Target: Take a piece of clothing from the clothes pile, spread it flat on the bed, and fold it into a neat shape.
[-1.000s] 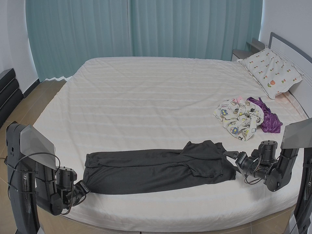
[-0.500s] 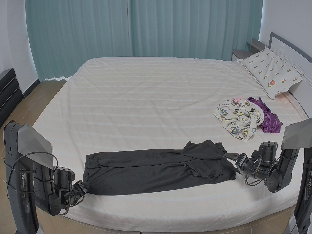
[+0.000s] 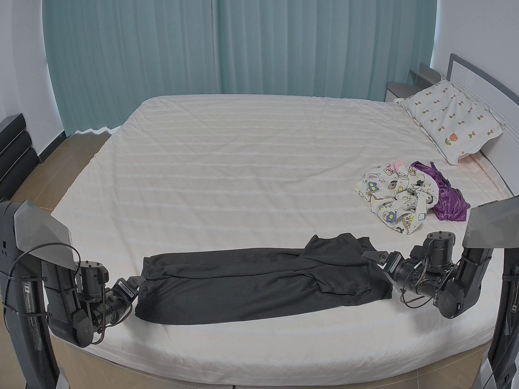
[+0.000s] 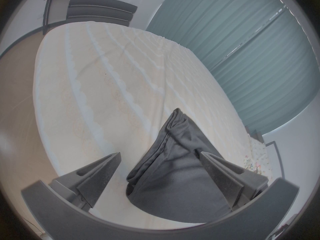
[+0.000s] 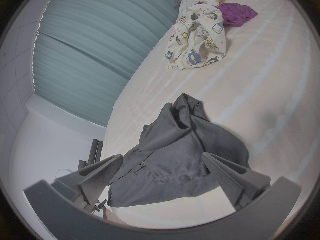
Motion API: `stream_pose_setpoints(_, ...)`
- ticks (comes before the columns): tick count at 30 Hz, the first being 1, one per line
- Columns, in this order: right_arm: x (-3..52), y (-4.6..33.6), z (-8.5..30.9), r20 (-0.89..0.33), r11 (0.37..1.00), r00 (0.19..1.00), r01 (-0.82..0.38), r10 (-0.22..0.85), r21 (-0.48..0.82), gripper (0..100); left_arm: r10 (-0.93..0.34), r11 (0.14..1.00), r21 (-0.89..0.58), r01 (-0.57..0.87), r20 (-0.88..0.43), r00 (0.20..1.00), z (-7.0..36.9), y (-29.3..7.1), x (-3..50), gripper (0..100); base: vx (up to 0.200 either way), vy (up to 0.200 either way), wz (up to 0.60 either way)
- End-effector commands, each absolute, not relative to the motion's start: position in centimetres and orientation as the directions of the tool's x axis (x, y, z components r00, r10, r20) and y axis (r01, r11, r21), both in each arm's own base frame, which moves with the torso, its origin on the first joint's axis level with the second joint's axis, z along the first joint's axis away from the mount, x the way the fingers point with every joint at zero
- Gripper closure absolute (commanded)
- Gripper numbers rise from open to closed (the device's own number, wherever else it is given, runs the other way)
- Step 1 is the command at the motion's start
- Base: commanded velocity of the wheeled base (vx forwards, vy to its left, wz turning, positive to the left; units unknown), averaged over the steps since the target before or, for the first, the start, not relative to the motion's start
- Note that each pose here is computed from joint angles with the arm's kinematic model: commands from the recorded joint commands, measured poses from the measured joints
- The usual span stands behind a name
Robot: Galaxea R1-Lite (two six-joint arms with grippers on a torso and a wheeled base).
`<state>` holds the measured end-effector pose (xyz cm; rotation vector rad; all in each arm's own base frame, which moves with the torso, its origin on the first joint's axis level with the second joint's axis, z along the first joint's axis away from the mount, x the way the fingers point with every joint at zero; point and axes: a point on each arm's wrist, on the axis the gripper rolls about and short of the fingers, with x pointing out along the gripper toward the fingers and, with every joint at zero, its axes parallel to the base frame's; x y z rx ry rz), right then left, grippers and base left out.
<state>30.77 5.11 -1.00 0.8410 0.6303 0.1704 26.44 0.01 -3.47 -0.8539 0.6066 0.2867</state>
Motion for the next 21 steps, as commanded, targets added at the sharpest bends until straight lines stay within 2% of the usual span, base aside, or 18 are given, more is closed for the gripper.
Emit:
stream_pose_setpoints(1, 31.9, 6.4, -1.7, -0.458, 0.67, 0.79, 0.083, 0.407, 0.738, 0, -0.014, 0.609, -0.657, -0.444, -0.569, 0.822, -2.6, 0.4, 26.8, 0, 0.0, 0.0, 0.0)
stream_pose_setpoints(7, 32.3, 8.0, -3.1, -0.509, 0.7, 0.769, 0.113, 0.388, 0.705, 0, -0.014, 0.607, -0.657, -0.447, -0.572, 0.82, -2.7, 0.5, 26.9, 0, 0.0, 0.0, 0.0)
stream_pose_setpoints(12, 32.0, 10.1, -3.3, -0.509, 0.711, 0.751, 0.076, 0.421, 0.7, 0, -0.011, 0.605, -0.658, -0.448, -0.569, 0.822, -2.8, 0.6, 27.1, 0, 0.0, 0.0, 0.0)
stream_pose_setpoints(17, 31.4, 11.6, -4.7, -0.546, 0.744, 0.748, 0.107, 0.377, 0.66, 0, -0.011, 0.605, -0.657, -0.449, -0.571, 0.821, -2.9, 0.6, 27.1, 0, 0.0, 0.0, 0.0)
stream_pose_setpoints(21, 31.4, 12.0, -5.1, -0.552, 0.745, 0.753, 0.126, 0.358, 0.655, 0, -0.011, 0.605, -0.657, -0.45, -0.572, 0.82, -2.9, 0.6, 27.1, 0, 0.0, 0.0, 0.0)
